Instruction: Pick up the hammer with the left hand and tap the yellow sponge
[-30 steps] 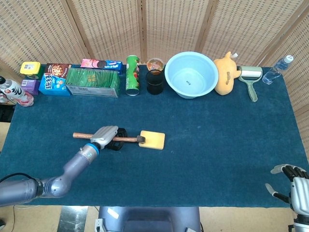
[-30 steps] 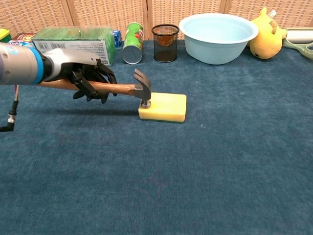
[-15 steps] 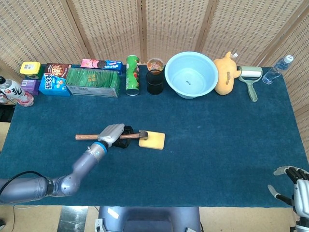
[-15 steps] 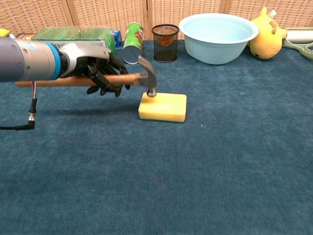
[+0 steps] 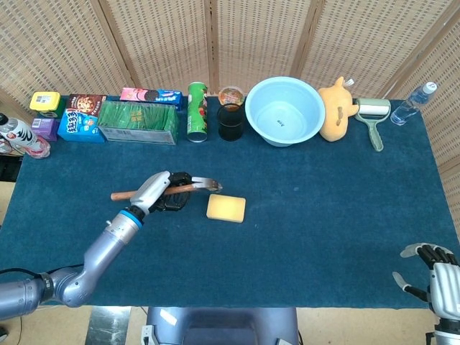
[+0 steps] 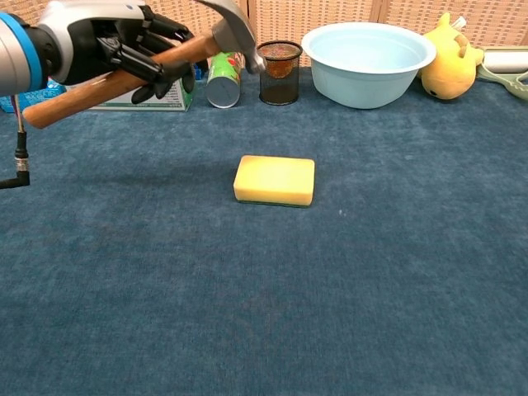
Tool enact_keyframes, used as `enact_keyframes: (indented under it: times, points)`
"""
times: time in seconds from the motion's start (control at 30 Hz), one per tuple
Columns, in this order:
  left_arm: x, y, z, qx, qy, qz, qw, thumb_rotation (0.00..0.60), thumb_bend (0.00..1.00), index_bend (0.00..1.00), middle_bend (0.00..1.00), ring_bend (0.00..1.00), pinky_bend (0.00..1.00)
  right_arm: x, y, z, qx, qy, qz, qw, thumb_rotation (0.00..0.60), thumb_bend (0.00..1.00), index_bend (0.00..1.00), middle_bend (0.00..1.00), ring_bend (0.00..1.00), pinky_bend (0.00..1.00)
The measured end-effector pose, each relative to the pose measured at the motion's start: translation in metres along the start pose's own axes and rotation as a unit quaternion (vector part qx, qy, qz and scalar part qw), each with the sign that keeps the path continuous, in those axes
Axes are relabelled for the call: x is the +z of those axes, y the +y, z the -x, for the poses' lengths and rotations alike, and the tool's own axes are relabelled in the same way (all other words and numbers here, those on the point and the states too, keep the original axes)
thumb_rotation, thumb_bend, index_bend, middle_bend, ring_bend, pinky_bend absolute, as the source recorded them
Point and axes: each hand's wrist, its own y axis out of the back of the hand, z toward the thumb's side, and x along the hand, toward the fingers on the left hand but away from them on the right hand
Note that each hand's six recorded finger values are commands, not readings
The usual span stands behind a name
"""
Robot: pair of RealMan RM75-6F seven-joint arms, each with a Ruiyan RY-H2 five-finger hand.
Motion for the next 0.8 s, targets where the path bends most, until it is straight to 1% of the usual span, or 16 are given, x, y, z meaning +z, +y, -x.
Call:
enact_keyframes:
  times: [0.1,0.17,0.27,0.33,0.4,0.5,0.8]
  points:
    - [-0.007,0.001,0.003,-0.010,0.003,0.010,0.9999,0.600,0.85,0.46,0.56,0.64,0.74,0.000,0.000,0.000,0.001,-0.001,0.001,1.0000,0.600,0.22,0.46,0.41,0.33,0.24]
    - [-0.010,0.000,0.003,-0.019,0.010,0.000,0.9998,0.600,0.85,0.46,0.55,0.64,0.74,-0.001,0.000,0.000,0.001,-0.003,0.001,1.0000,0.600,0.22,0.46,0.41,0.33,0.24]
    - [-0.016,-0.003,0.001,-0.036,0.023,-0.036,0.9984,0.600,0.85,0.46,0.56,0.64,0.74,-0.004,0.001,-0.001,0.000,-0.006,0.002,1.0000,0.600,0.22,0.46,0.41,0.33,0.24]
    - [-0.018,-0.005,-0.001,-0.044,0.031,-0.069,0.9962,0.600,0.85,0.46,0.56,0.64,0.74,-0.005,0.001,-0.001,-0.001,-0.008,0.003,1.0000,0.600,0.22,0.46,0.41,0.33,0.24]
    - [-0.021,-0.009,-0.004,-0.051,0.040,-0.101,0.9928,0.600,0.85,0.46,0.55,0.64,0.74,-0.007,0.002,-0.001,-0.002,-0.010,0.005,0.9999,0.600,0.22,0.46,0.41,0.33,0.24]
    - [-0.026,-0.017,-0.009,-0.061,0.060,-0.133,0.9875,0.600,0.84,0.46,0.56,0.64,0.74,-0.009,0.003,-0.002,-0.004,-0.012,0.006,0.9999,0.600,0.22,0.46,0.41,0.33,0.24]
    - [-0.039,-0.048,-0.022,-0.098,0.116,-0.193,0.9695,0.600,0.84,0.46,0.56,0.64,0.74,-0.017,0.004,-0.004,-0.006,-0.019,0.010,0.9997,0.600,0.22,0.46,0.41,0.33,0.24]
